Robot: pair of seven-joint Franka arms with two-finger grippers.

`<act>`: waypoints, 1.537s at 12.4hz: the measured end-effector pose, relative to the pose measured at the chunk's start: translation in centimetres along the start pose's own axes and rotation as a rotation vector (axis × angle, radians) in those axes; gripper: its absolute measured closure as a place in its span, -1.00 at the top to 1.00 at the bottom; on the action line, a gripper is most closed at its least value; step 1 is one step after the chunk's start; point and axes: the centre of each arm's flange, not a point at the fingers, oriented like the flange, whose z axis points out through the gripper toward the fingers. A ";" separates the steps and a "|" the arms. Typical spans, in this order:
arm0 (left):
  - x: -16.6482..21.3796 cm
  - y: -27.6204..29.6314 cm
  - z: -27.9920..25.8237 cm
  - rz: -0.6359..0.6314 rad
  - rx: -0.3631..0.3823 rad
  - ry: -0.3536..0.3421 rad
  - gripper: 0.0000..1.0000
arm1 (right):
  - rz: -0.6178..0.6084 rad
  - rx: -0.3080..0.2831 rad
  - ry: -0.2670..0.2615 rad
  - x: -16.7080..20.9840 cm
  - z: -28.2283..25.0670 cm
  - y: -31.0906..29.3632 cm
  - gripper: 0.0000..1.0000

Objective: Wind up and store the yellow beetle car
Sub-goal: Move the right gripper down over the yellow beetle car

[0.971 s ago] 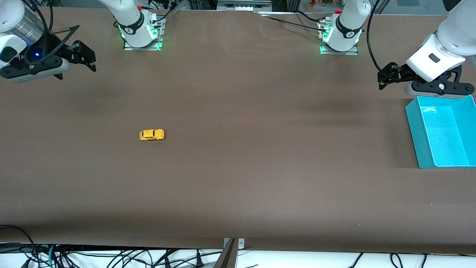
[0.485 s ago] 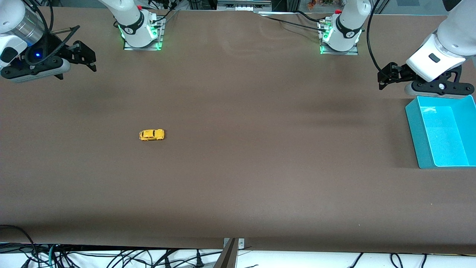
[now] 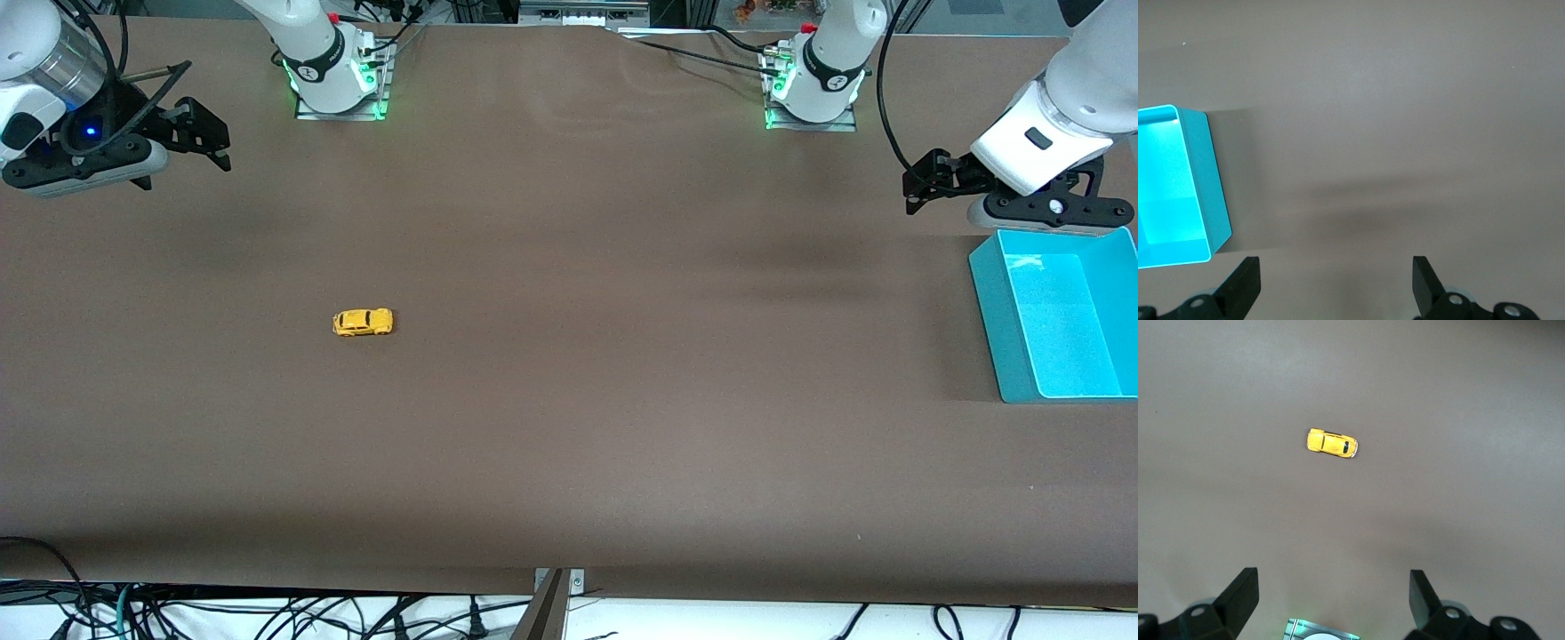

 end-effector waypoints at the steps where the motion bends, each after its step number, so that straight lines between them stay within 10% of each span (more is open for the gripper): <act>1: 0.0 0.0 0.0 0.000 0.000 0.000 1.00 | -0.005 0.002 -0.013 0.0 0.6 -0.2 1.00; 9: 0.0 0.0 0.0 -0.001 0.000 -0.001 1.00 | -0.512 0.025 -0.082 4.2 17.9 -4.4 1.00; 19: 0.0 0.0 0.1 -0.001 0.000 -0.001 1.00 | -1.223 -0.010 0.058 6.7 36.1 -5.1 1.00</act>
